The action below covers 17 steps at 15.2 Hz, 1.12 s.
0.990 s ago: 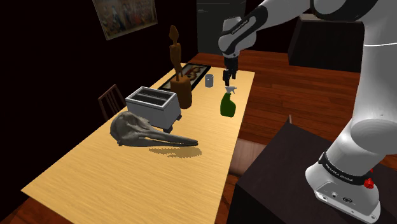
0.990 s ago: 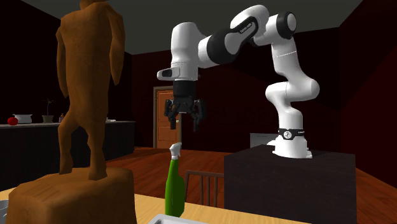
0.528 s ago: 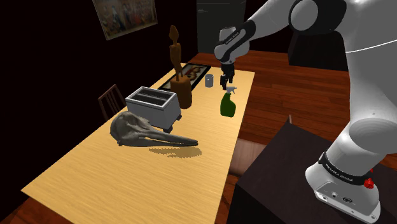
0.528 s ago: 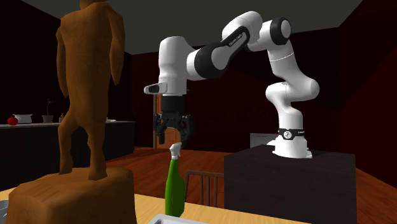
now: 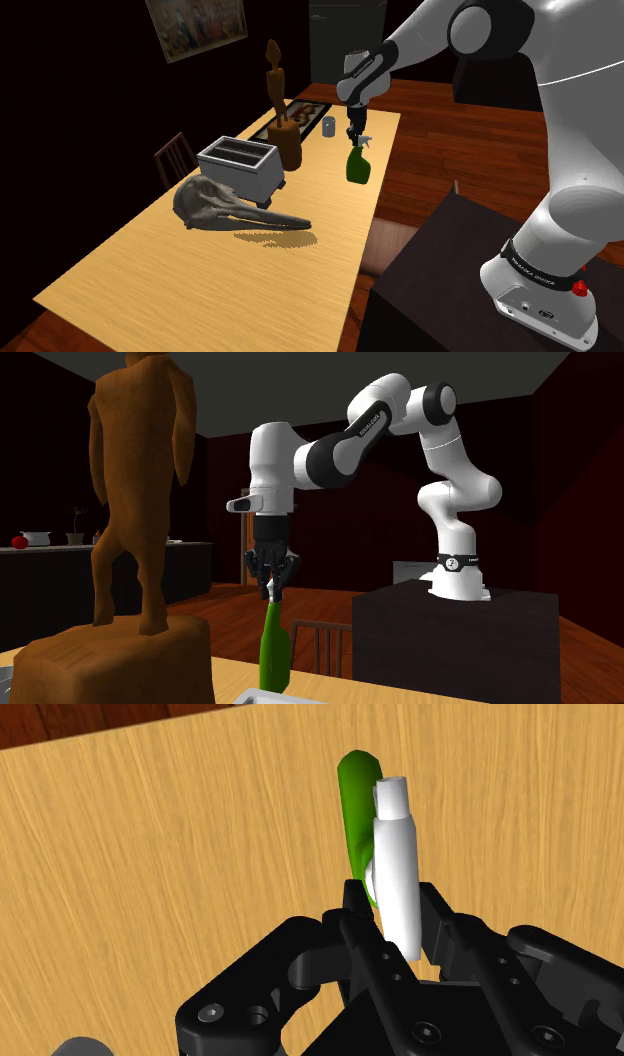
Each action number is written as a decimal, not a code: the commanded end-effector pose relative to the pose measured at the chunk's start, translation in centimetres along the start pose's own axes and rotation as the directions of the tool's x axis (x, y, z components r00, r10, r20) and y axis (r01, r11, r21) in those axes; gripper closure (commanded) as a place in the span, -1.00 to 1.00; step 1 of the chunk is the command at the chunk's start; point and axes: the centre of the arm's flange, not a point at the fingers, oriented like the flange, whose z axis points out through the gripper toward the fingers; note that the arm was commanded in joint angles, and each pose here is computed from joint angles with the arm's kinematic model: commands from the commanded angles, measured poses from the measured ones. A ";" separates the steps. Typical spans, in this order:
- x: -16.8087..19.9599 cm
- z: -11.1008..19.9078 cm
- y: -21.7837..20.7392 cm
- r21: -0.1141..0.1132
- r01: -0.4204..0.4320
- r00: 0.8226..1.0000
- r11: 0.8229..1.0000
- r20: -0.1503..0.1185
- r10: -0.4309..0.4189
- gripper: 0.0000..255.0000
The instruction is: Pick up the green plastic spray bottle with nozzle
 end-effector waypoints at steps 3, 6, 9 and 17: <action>0.0 0.1 0.0 0.000 0.000 1.000 1.000 0.000 0.000 1.00; 0.0 0.1 0.0 0.000 0.000 1.000 1.000 0.000 0.000 1.00; 0.0 -1.0 0.1 0.000 0.000 1.000 1.000 0.000 0.000 1.00; -0.3 -5.2 0.3 0.000 0.000 1.000 1.000 0.000 0.000 1.00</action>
